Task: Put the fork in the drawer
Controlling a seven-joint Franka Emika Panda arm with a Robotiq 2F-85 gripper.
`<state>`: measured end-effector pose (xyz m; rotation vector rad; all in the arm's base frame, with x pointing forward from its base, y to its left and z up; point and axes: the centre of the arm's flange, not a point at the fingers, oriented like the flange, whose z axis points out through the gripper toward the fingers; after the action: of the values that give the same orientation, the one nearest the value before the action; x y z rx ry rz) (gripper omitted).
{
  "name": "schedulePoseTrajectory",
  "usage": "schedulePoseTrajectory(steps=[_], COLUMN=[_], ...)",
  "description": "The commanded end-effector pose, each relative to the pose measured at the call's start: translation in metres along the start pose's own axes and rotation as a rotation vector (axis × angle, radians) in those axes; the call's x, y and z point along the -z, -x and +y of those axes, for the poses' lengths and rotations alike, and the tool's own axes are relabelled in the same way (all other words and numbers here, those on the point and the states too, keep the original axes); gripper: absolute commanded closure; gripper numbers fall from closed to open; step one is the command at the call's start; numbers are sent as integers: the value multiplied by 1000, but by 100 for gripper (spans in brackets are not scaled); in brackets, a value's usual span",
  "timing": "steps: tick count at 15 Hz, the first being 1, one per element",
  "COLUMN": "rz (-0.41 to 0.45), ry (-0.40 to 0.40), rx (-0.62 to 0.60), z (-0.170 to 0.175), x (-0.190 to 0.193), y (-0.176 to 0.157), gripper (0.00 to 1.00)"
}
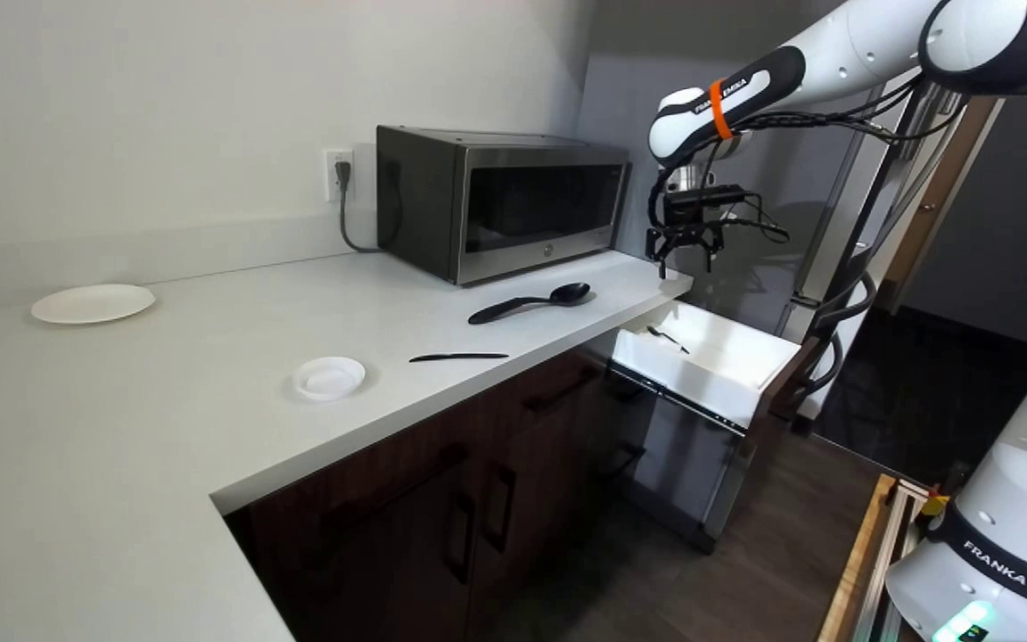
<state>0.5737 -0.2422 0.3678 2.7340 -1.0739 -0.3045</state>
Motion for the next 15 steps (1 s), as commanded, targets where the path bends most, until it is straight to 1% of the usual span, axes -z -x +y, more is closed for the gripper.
schedulePoseTrajectory(steps=[1, 5, 6, 7, 8, 9, 12, 13, 14, 15], rz=[35, 72, 70, 78, 83, 86, 80, 108, 113, 119], ry=[2, 11, -4, -2, 0, 2, 5, -21, -8, -16], rx=[202, 429, 338, 384, 412, 423, 418, 560, 602, 660], z=[-51, -135, -119, -136, -146, -149, -141, -158, -170, -185], x=[27, 52, 50, 54, 56, 57, 54, 52, 51, 51], y=[83, 166, 126, 146, 160, 165, 160, 167, 172, 179], gripper=[0, 0, 0, 0, 0, 0, 0, 0, 0, 0])
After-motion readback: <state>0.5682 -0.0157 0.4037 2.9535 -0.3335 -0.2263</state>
